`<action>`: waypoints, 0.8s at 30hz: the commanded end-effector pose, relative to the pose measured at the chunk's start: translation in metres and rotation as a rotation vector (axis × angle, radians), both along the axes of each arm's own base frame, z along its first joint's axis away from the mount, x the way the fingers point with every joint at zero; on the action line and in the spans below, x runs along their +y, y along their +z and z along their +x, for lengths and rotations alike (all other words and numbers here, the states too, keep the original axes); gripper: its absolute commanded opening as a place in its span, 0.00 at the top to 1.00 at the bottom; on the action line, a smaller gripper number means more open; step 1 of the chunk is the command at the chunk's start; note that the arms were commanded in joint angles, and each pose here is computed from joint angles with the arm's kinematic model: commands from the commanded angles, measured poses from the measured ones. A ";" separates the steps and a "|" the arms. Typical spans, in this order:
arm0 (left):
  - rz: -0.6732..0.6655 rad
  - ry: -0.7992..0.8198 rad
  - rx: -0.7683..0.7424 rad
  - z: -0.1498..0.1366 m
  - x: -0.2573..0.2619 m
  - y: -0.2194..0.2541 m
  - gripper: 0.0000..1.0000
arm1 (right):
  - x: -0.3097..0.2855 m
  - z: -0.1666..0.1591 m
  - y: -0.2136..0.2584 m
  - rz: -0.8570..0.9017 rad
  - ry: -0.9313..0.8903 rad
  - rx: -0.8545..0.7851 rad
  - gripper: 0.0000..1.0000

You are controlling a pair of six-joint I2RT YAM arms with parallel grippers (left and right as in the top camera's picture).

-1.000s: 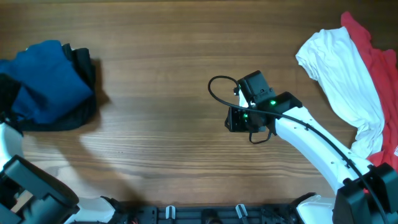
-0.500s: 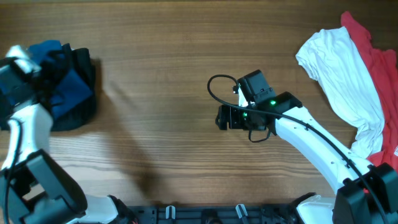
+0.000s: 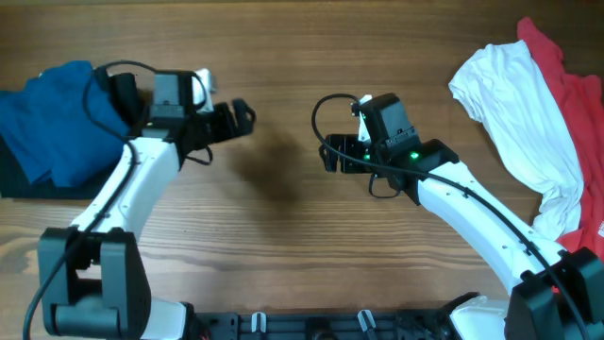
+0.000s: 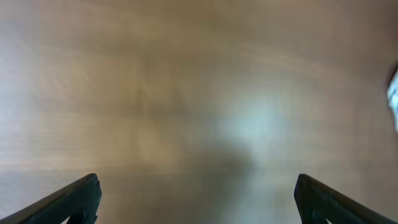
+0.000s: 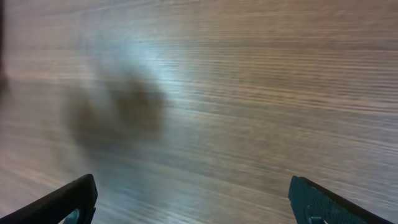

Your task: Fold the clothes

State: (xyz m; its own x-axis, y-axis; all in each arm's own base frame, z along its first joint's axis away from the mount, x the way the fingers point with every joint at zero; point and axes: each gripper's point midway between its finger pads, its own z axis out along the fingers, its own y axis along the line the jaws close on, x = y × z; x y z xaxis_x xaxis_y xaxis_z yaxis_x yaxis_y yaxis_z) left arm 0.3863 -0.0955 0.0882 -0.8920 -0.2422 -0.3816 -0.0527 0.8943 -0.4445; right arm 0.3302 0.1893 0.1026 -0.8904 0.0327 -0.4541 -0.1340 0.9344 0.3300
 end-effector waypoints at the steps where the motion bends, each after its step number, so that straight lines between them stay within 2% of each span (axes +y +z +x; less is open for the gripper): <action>1: 0.036 -0.029 0.116 -0.030 -0.001 -0.009 0.00 | -0.015 0.005 0.003 -0.077 -0.049 -0.034 0.00; 5: 0.055 -0.016 0.332 -0.080 0.009 -0.021 0.00 | -0.024 -0.009 0.012 -0.095 -0.061 -0.017 0.01; 7: 0.064 -0.015 0.396 -0.099 0.012 -0.018 0.00 | -0.036 -0.015 0.025 -0.098 -0.130 -0.025 0.01; 11: 0.136 -0.005 0.380 -0.114 0.022 -0.001 0.00 | -0.059 -0.034 0.059 -0.086 -0.240 -0.069 0.00; 15: 0.230 -0.015 0.148 -0.108 0.021 0.046 0.01 | -0.081 -0.055 0.105 -0.080 -0.281 -0.204 0.00; 19: 0.256 -0.023 -0.075 -0.111 0.015 0.096 0.00 | -0.093 -0.077 0.136 -0.079 -0.295 -0.319 0.00; 24: 0.217 -0.029 -0.335 -0.140 0.010 0.161 0.00 | -0.095 -0.107 0.154 -0.037 -0.253 -0.440 0.00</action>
State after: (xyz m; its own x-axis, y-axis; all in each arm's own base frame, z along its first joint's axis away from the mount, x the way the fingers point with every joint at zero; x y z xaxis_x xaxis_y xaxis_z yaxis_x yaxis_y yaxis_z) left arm 0.2607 -0.0942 0.2156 -0.8096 -0.1080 -0.5770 0.0645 0.9606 -0.2703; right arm 0.2355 0.1065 0.2529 -0.6394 0.1989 -0.7427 -0.0342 0.9576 0.2859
